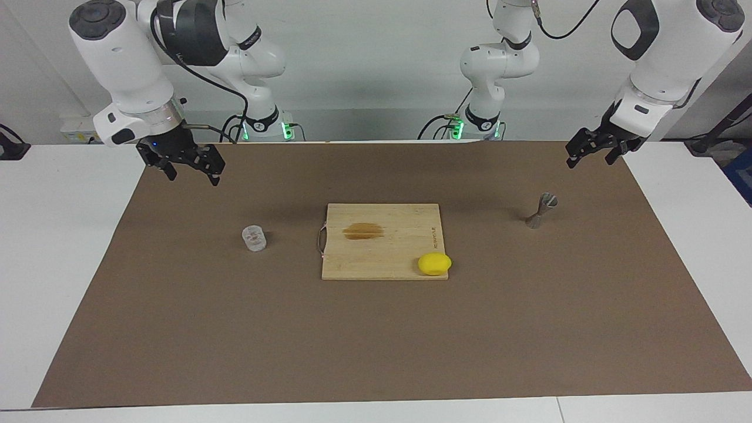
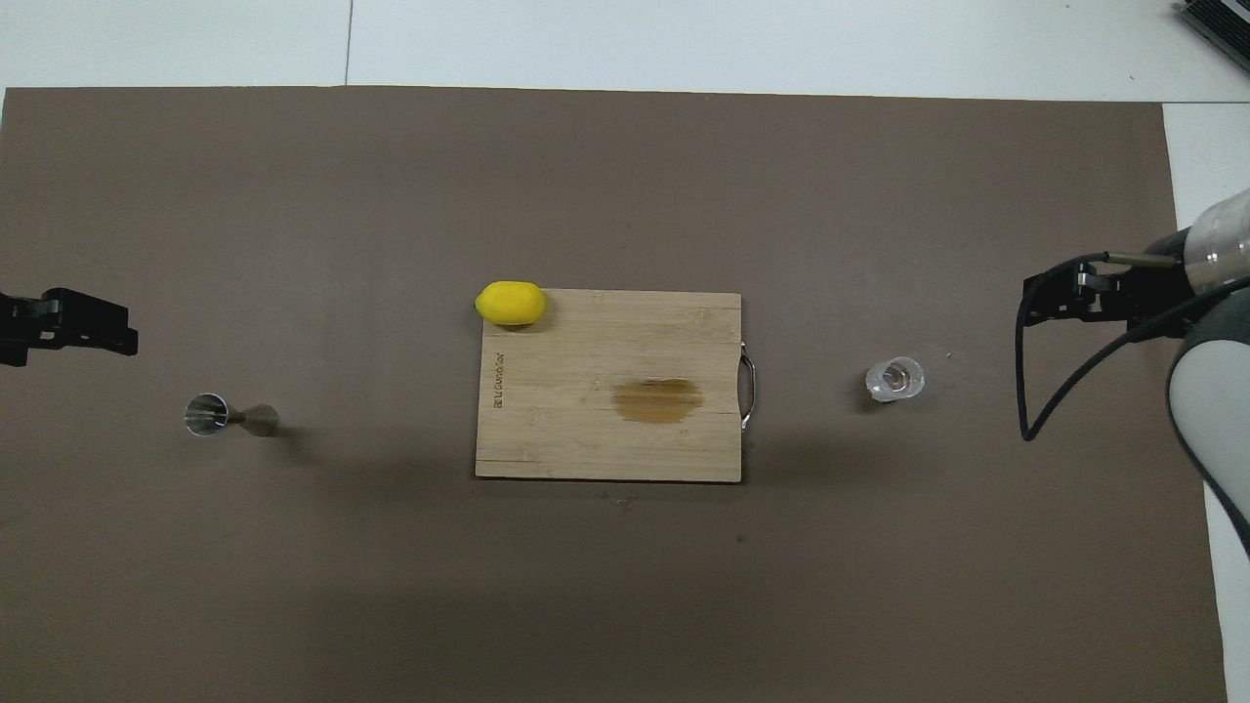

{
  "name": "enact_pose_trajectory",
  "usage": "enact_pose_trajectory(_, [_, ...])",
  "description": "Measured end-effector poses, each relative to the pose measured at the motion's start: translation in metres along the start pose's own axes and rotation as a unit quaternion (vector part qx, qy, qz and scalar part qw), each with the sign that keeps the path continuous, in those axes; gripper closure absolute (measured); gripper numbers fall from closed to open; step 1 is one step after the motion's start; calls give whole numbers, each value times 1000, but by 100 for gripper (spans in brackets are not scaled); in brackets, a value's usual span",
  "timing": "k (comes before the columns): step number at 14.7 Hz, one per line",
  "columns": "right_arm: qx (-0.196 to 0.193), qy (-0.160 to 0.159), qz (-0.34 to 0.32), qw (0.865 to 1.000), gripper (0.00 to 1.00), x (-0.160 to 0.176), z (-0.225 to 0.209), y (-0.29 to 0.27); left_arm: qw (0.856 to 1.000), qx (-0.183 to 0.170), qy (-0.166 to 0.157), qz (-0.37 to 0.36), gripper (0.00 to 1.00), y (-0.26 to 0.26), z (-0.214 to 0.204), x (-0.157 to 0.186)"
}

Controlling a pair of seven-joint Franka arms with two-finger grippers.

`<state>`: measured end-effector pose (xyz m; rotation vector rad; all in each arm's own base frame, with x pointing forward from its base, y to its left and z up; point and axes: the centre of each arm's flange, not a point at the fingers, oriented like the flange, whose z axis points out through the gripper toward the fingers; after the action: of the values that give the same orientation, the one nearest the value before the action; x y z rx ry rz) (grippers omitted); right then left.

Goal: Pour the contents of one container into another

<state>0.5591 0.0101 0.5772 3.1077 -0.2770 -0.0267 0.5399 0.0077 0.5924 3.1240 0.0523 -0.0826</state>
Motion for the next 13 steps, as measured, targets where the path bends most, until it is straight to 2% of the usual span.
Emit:
enact_pose_trajectory(8, [0, 0, 0, 1000, 0, 0, 0, 0, 1000, 0, 6, 0, 0, 0, -1, 1])
enact_pose_trajectory(13, [0, 0, 0, 1000, 0, 0, 0, 0, 1000, -1, 23, 0, 0, 0, -4, 5])
